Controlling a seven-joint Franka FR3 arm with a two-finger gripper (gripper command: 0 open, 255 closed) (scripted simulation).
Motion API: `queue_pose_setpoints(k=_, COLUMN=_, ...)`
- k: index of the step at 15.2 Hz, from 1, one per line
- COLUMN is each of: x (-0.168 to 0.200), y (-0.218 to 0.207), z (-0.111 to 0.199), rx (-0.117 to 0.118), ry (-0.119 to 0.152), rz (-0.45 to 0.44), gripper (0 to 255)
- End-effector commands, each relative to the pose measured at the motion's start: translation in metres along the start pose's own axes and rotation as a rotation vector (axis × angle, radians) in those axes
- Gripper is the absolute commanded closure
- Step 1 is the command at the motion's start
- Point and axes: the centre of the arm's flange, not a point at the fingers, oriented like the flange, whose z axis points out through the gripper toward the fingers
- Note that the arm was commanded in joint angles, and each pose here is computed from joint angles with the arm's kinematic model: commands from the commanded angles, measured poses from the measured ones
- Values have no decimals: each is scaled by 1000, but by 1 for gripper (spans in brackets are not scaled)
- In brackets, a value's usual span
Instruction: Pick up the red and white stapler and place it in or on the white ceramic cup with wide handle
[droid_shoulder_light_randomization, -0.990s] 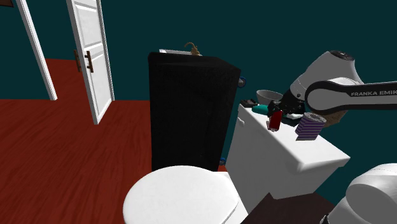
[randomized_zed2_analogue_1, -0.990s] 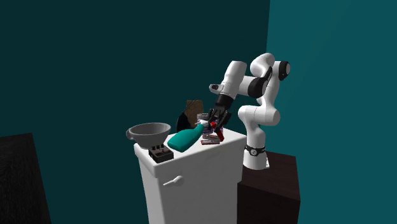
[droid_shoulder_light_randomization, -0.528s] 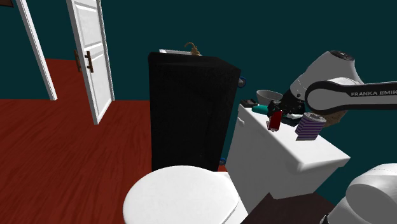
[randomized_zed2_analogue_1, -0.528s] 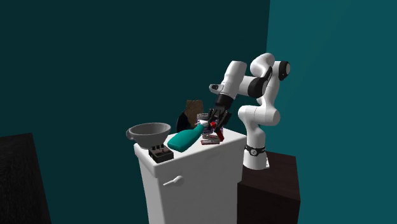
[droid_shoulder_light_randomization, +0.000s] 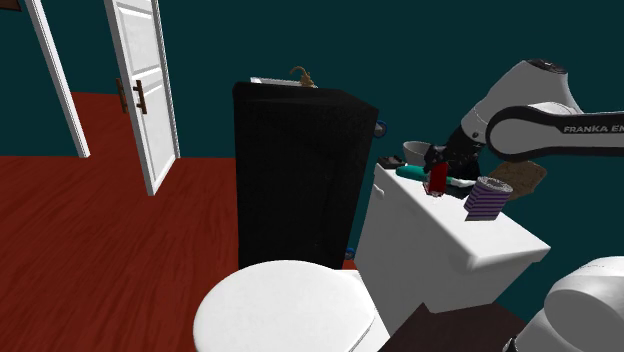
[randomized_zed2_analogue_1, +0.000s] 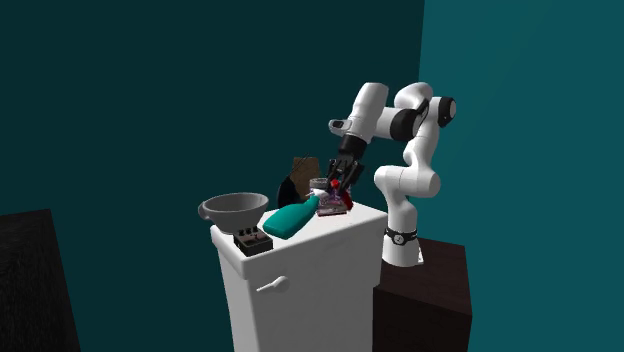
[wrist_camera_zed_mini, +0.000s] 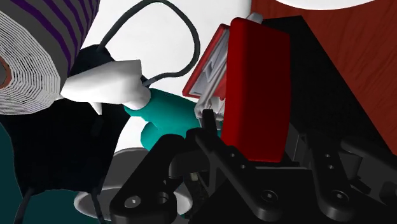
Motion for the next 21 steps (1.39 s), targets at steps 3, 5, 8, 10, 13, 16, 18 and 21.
queue_pose_setpoints(k=3, x=9, y=-1, z=-19, rx=0, ry=0, rz=0, gripper=255)
queue_pose_setpoints(k=5, x=14, y=-1, z=-29, rx=0, ry=0, rz=0, gripper=255)
queue_pose_setpoints(k=8, x=21, y=-2, z=-43, rx=0, ry=0, rz=0, gripper=255)
queue_pose_setpoints(k=10, x=26, y=-3, z=-52, rx=0, ry=0, rz=0, gripper=255)
queue_pose_setpoints(k=13, x=33, y=-3, z=-66, rx=0, ry=0, rz=0, gripper=255)
queue_pose_setpoints(k=16, x=41, y=-4, z=-80, rx=0, ry=0, rz=0, gripper=255)
queue_pose_setpoints(k=18, x=46, y=-5, z=-89, rx=0, ry=0, rz=0, gripper=255)
queue_pose_setpoints(k=21, x=52, y=-6, z=-100, rx=0, ry=0, rz=0, gripper=255)
